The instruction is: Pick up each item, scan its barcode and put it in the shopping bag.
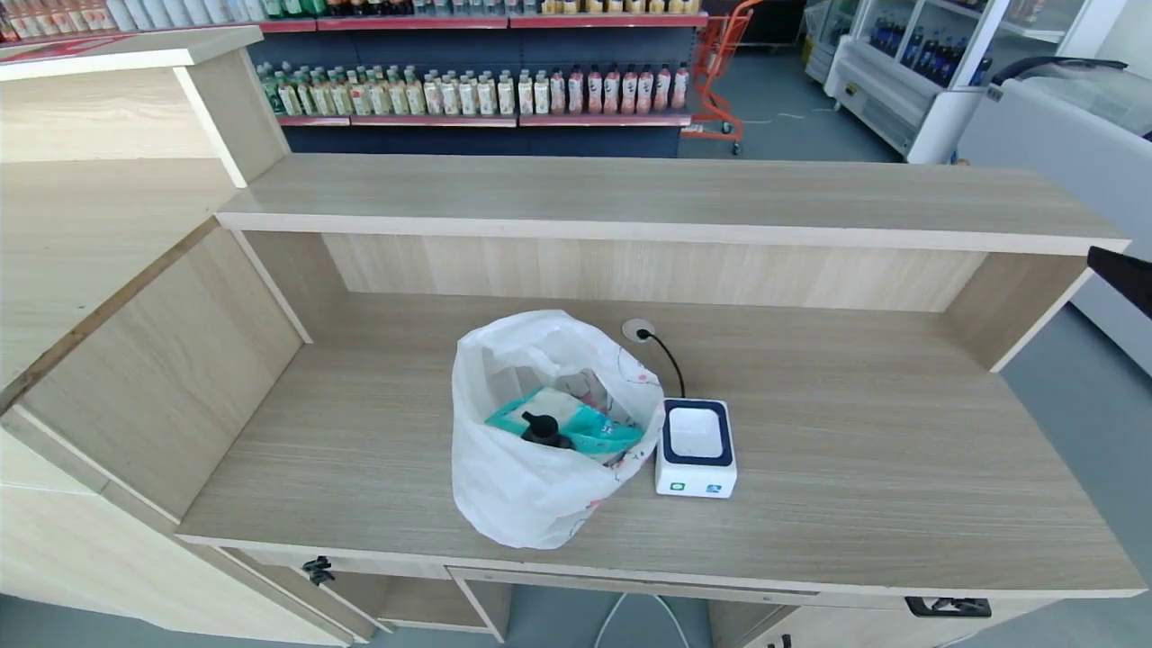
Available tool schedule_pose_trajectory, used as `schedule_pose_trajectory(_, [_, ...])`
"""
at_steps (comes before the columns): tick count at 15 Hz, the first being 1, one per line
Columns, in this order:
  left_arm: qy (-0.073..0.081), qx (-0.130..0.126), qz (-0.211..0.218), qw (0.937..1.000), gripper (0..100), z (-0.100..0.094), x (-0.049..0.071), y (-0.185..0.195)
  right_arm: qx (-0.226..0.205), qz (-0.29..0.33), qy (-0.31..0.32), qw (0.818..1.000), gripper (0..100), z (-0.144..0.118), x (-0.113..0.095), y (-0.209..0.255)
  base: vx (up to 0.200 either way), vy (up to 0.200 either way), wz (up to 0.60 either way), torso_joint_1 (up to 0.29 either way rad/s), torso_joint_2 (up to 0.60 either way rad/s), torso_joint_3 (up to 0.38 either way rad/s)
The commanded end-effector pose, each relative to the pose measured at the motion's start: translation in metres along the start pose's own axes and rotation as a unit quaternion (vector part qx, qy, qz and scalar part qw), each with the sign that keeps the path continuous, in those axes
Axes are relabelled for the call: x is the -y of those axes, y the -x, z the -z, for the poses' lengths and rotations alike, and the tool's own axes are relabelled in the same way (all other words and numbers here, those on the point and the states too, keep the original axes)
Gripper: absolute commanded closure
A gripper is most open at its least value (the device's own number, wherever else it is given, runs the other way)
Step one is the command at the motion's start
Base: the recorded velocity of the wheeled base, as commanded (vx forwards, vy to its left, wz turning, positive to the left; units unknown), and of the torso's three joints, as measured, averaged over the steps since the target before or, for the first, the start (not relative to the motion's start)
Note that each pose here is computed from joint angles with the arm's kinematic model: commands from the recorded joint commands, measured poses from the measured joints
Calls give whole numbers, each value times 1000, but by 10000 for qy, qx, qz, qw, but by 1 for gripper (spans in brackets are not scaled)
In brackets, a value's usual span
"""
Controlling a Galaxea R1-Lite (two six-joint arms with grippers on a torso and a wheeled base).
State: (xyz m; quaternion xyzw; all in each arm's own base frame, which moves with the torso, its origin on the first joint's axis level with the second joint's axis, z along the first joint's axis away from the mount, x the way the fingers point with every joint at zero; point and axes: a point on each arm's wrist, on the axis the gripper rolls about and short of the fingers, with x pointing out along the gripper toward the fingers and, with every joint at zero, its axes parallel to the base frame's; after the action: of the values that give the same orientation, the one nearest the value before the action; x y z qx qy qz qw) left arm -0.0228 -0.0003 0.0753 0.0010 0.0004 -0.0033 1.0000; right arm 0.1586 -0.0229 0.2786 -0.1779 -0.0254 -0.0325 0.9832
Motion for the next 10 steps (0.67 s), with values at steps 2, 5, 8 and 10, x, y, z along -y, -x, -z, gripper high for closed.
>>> schedule_pose_trajectory(2, [-6,-3,-2,10000,0,0,0,0,-576,542,-454,9958,0,61,-23,74,0,0,0,0,0,0])
schedule_pose_trajectory(5, [-6,-3,-2,10000,0,0,0,0,-808,363,-467,9950,0,113,-50,119,0,0,0,0,0,0])
schedule_pose_trajectory(8, [-6,-3,-2,10000,0,0,0,0,-1263,162,-512,9905,0,149,-68,146,0,0,0,0,0,0])
schedule_pose_trajectory(10, [2,-3,-2,10000,0,0,0,0,-1768,22,-520,9829,0,169,-78,168,0,0,0,0,0,0])
